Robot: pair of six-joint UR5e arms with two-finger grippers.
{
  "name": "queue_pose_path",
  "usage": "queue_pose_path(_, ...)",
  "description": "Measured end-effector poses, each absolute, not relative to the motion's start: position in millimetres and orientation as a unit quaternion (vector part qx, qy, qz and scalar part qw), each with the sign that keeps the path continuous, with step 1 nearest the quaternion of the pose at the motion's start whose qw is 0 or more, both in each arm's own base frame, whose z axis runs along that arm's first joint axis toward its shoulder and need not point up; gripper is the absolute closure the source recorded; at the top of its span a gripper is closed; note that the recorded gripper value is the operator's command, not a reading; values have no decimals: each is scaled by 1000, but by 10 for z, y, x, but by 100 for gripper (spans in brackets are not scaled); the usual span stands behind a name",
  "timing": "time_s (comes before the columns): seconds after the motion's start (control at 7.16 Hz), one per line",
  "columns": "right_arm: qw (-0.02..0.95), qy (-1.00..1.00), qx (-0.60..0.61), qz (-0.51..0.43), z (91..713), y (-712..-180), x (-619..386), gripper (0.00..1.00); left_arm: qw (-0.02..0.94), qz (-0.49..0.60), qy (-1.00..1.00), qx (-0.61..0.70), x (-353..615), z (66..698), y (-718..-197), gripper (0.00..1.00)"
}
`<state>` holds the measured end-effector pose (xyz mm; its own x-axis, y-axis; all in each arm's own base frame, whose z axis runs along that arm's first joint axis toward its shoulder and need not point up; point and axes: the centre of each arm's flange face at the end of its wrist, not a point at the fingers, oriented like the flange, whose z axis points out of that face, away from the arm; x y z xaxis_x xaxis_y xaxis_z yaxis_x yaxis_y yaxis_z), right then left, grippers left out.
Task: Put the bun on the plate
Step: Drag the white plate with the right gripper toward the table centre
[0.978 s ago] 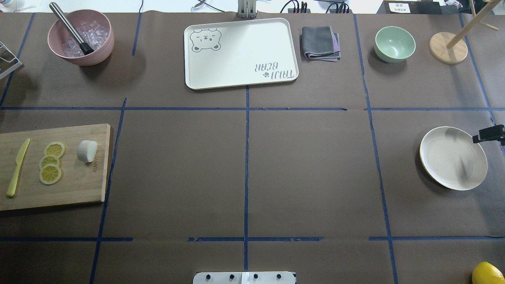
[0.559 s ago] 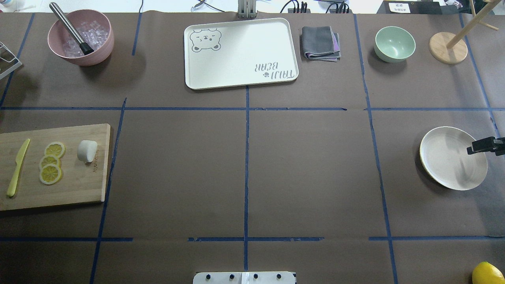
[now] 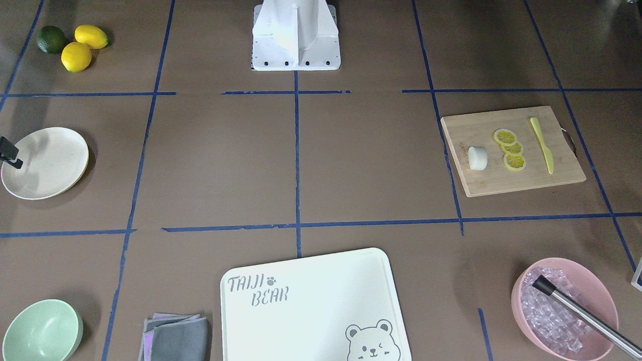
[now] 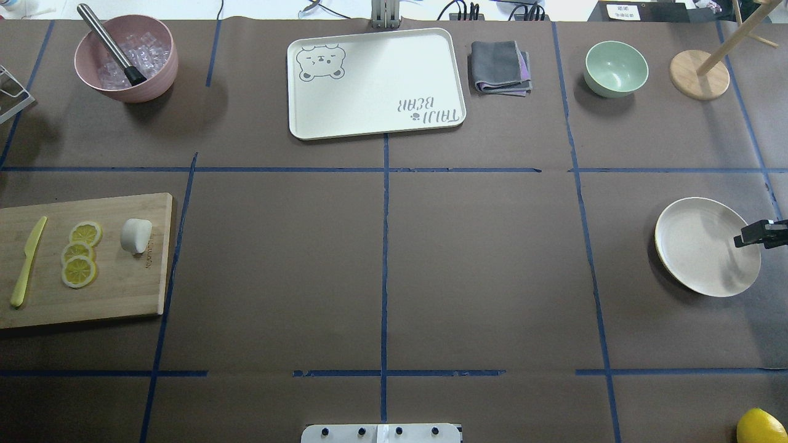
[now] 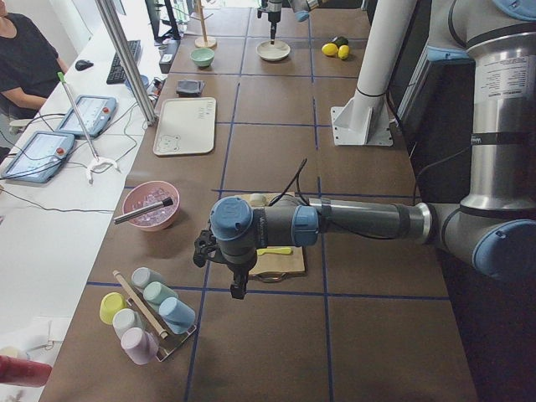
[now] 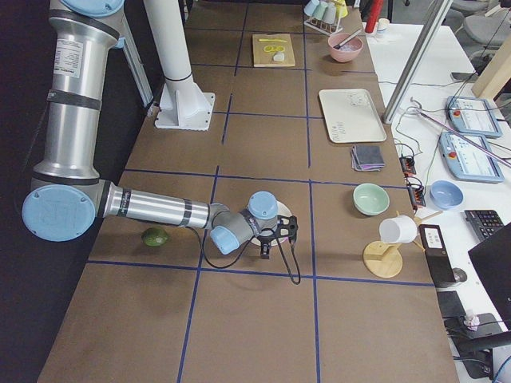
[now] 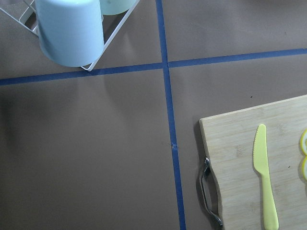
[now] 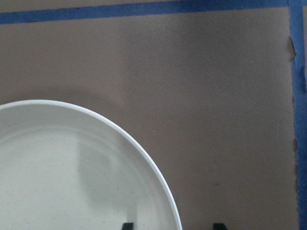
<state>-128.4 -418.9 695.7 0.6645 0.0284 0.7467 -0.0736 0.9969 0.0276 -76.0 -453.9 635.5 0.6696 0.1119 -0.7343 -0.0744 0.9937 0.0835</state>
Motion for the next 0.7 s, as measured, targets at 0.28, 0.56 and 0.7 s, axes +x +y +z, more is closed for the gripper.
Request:
queue_pose_path(0.28,912,-409,28,26,6957,-4185,-1285,100,913,51,404,24,-760,6345,-4540,0)
queue_pose_path(0.56,906,-421,33,22,6826,-4162,-1280,100,913,53,403,27,-760,6313,-4544,0)
queue_pose_path(0.7,900,-434,41,24,6652,-4114,-1218,100,913,53,403,28,-760,6295,-4545,0)
